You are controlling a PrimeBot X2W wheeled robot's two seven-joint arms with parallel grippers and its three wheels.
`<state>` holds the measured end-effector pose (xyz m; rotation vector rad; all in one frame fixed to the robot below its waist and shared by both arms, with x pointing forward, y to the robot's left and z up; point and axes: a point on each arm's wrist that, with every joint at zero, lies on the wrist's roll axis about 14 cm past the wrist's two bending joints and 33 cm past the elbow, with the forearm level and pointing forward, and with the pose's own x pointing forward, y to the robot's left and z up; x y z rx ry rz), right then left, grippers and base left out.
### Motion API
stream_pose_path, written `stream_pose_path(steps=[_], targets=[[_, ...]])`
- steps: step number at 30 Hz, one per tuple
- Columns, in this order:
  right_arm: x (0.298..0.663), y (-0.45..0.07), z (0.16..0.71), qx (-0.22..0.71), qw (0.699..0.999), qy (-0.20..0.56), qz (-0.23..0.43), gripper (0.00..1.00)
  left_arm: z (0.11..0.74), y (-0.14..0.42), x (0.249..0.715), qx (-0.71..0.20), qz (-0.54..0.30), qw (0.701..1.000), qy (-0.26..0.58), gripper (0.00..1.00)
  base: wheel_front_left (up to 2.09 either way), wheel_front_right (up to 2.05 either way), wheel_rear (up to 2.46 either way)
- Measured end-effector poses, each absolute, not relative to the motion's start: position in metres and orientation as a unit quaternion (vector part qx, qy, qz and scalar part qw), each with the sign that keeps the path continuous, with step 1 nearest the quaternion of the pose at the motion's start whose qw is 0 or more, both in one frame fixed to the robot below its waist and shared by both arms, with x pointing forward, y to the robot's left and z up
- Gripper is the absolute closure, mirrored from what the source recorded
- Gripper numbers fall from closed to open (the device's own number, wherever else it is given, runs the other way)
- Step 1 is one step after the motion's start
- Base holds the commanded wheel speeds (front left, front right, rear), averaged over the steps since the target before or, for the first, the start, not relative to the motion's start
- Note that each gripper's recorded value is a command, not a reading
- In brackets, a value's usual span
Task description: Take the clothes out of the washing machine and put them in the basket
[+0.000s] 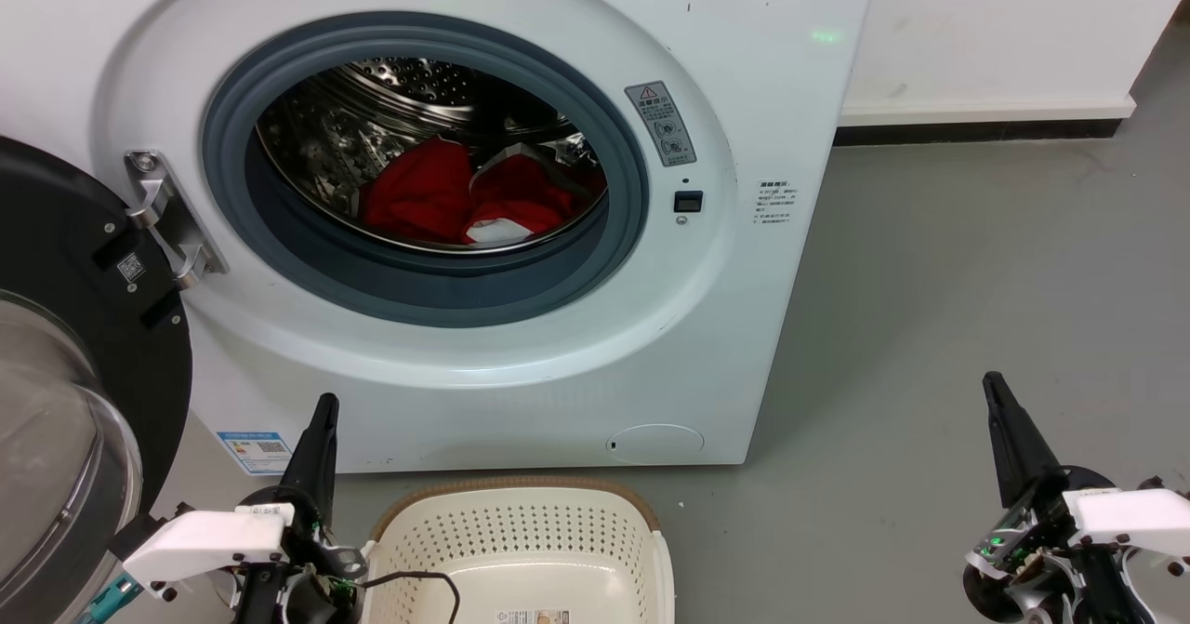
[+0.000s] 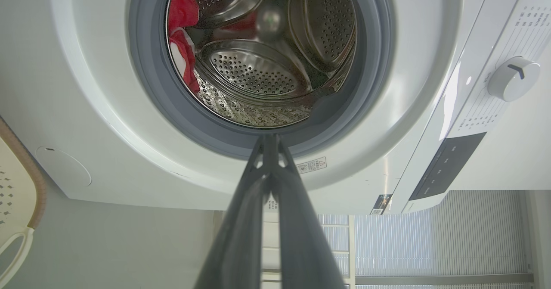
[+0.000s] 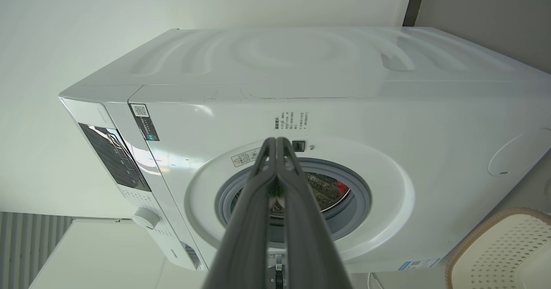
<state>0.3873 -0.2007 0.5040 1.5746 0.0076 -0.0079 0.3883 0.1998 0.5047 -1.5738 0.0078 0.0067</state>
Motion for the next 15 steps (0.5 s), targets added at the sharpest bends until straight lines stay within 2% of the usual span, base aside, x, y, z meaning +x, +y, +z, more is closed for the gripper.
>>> stream_pose_path(steps=[1,2,7,15], targets=[[0.387,-0.201,0.504,0.708,0.706,0.003,-0.004,1.0,0.505,0.2,0.388,-0.708,0.003,0.706,0.004,1.0,0.0,0.0,0.0],[0.385,-0.201,0.498,0.709,0.705,0.01,-0.01,0.0,0.498,0.199,0.386,-0.709,0.01,0.705,0.01,0.0,0.0,0.0,0.0],[0.373,-0.202,0.475,0.71,0.703,0.03,-0.038,0.0,0.474,0.199,0.374,-0.71,0.038,0.703,0.034,0.0,0.0,0.0,0.0],[0.373,-0.203,0.48,0.702,0.711,0.016,-0.041,0.0,0.477,0.204,0.372,-0.698,0.046,0.715,0.019,0.0,0.0,0.0,0.0]])
